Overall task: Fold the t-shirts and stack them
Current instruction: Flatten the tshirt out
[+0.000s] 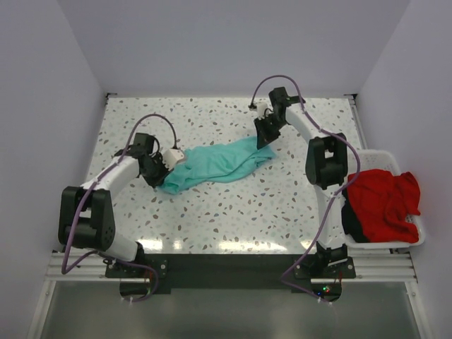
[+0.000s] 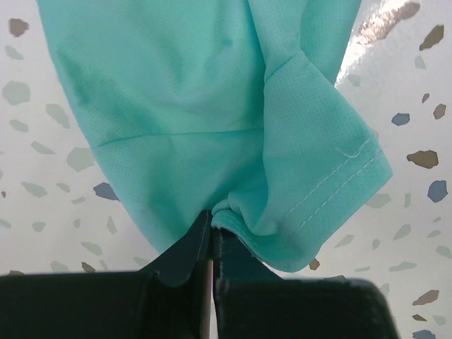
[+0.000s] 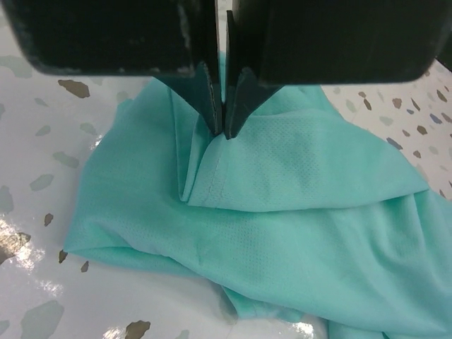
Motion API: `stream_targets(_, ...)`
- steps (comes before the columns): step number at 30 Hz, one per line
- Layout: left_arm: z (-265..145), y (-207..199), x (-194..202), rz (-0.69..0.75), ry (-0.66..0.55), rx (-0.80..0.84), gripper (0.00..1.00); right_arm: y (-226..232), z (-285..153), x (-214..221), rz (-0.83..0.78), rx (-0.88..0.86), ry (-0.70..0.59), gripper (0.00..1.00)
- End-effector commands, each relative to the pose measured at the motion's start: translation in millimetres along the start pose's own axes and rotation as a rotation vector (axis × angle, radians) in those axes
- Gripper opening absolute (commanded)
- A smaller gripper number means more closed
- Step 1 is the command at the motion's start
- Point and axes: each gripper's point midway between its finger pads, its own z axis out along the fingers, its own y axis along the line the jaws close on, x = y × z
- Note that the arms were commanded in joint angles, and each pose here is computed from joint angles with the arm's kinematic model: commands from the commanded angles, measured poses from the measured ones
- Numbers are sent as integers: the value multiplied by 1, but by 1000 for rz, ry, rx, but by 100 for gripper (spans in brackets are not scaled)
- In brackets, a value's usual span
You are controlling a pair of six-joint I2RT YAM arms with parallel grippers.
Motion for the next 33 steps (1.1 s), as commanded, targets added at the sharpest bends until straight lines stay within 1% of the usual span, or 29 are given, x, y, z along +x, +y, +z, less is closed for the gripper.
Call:
stream_targets(1, -25, 23, -30, -53, -115, -50, 0, 21, -65, -31, -51, 17, -122, 0)
stream_targets(2, -32, 31, -31, -77, -132, -67, 0, 23, -86, -39, -59, 40, -168, 0)
stream_targets(4, -55, 45, -49, -107, -201, -102, 0, 21, -113, -54, -66, 77, -243, 0)
stream_targets(5, -65, 53, -54, -124, -226, -119, 0, 22, -143, -66, -74, 111, -313, 0)
stream_targets(8, -106, 78, -79, -163, -335, -187, 0, 18, -190, -84, -72, 177, -431, 0)
stream_targets(9, -127, 87, -94, -152, -383, -228, 0, 22, -216, -92, -85, 204, -491, 0)
stream_targets(11, -153, 97, -111, -161, -451, -286, 0, 23, -251, -102, -95, 243, -571, 0)
stream_targets(12, -174, 106, -123, -155, -489, -337, 0, 27, -272, -105, -97, 265, -621, 0)
stream_targets(14, -199, 116, -137, -173, -547, -399, 0, 26, -308, -114, -101, 312, -714, 0)
stream_targets(15, -223, 126, -147, -169, -585, -465, 0, 31, -330, -115, -103, 333, -765, 0)
stream_targets(18, -266, 135, -160, -186, -657, -564, 0, 37, -377, -118, -117, 404, -881, 0)
stream_targets(19, -276, 136, -162, -187, -678, -588, 0, 47, -400, -114, -128, 434, -927, 0)
stream_targets(20, -293, 132, -164, -175, -706, -623, 0, 52, -408, -114, -138, 445, -953, 0)
stream_targets(22, -312, 130, -163, -171, -732, -678, 0, 63, -428, -108, -153, 467, -1002, 0)
stream_targets(23, -327, 124, -161, -161, -756, -711, 0, 73, -441, -99, -162, 482, -1030, 0)
stream_targets(25, -334, 119, -154, -161, -759, -748, 0, 80, -456, -94, -175, 506, -1072, 0)
stream_targets(26, -347, 110, -152, -152, -782, -774, 0, 89, -469, -85, -184, 528, -1104, 0)
stream_targets(27, -345, 107, -147, -158, -775, -781, 0, 92, -473, -81, -186, 537, -1112, 0)
stream_targets(29, -360, 94, -141, -149, -803, -812, 0, 103, -488, -70, -205, 561, -1150, 0)
stream_targets(33, -373, 82, -132, -160, -825, -853, 0, 117, -504, -57, -226, 579, -1186, 0)
